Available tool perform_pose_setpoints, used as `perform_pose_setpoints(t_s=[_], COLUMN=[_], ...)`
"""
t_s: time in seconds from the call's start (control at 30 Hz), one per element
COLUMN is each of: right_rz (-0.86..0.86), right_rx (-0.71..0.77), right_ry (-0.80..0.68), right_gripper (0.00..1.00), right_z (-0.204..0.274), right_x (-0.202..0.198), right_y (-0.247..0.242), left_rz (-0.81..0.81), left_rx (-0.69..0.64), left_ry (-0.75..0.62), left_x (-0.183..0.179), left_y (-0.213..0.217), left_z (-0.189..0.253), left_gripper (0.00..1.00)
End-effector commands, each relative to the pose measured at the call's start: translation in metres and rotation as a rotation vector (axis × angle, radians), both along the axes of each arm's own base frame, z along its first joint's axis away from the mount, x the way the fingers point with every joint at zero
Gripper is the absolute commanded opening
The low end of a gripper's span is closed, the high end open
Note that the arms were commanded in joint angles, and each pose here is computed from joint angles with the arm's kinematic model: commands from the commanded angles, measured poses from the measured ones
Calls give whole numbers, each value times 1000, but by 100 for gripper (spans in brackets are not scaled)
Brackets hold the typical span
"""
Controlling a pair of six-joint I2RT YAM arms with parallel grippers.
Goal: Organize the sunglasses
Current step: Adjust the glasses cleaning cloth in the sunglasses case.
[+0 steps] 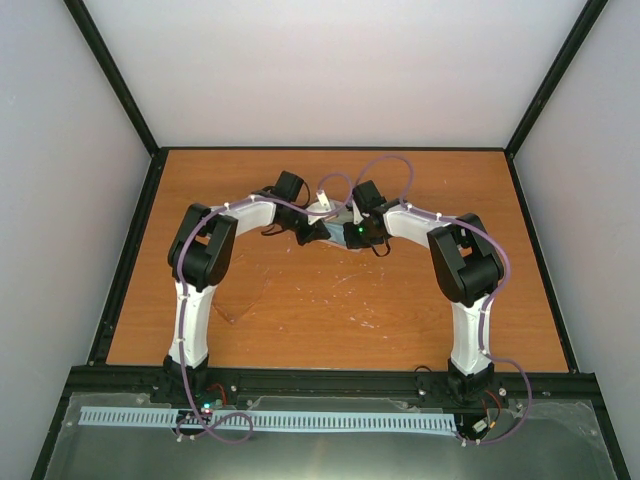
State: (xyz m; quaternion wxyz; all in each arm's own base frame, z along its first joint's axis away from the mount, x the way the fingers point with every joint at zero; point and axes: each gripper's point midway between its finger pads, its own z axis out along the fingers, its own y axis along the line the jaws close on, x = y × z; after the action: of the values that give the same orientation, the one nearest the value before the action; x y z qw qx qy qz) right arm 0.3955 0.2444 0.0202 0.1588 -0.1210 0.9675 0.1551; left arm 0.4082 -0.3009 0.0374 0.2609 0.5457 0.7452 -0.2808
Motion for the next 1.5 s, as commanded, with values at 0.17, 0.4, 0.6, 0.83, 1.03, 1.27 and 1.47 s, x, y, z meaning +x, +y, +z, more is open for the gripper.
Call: perform_pose_setpoints(t_s=[0.17, 0.4, 0.6, 0.83, 1.03, 1.27, 1.47], right_rz=[1, 4, 8, 15, 15, 14, 9], right_rx=[-71, -71, -80, -96, -106, -109, -115], right_ry=[65, 65, 69, 81, 92, 95, 82], right_gripper=[5, 5, 4, 4, 4, 5, 12], right_z=[-23, -24, -26, -30, -34, -35, -32], right_x=[-15, -15, -16, -21, -25, -25, -20], right_y=[-12, -12, -13, -17, -20, -20, -20], left_rz=[6, 23, 47, 84, 104, 115, 120], left_rx=[-32, -13, 15, 17, 25, 35, 27], left_ry=[-54, -57, -74, -121, -153, -189, -191], left_x=[26, 36, 43, 60, 75, 86, 84], left_y=[-6, -6, 2, 11, 16, 19, 22], left_z=[10, 0, -9, -1, 2, 7, 13], left_gripper=[1, 1, 1, 1, 1, 1, 14])
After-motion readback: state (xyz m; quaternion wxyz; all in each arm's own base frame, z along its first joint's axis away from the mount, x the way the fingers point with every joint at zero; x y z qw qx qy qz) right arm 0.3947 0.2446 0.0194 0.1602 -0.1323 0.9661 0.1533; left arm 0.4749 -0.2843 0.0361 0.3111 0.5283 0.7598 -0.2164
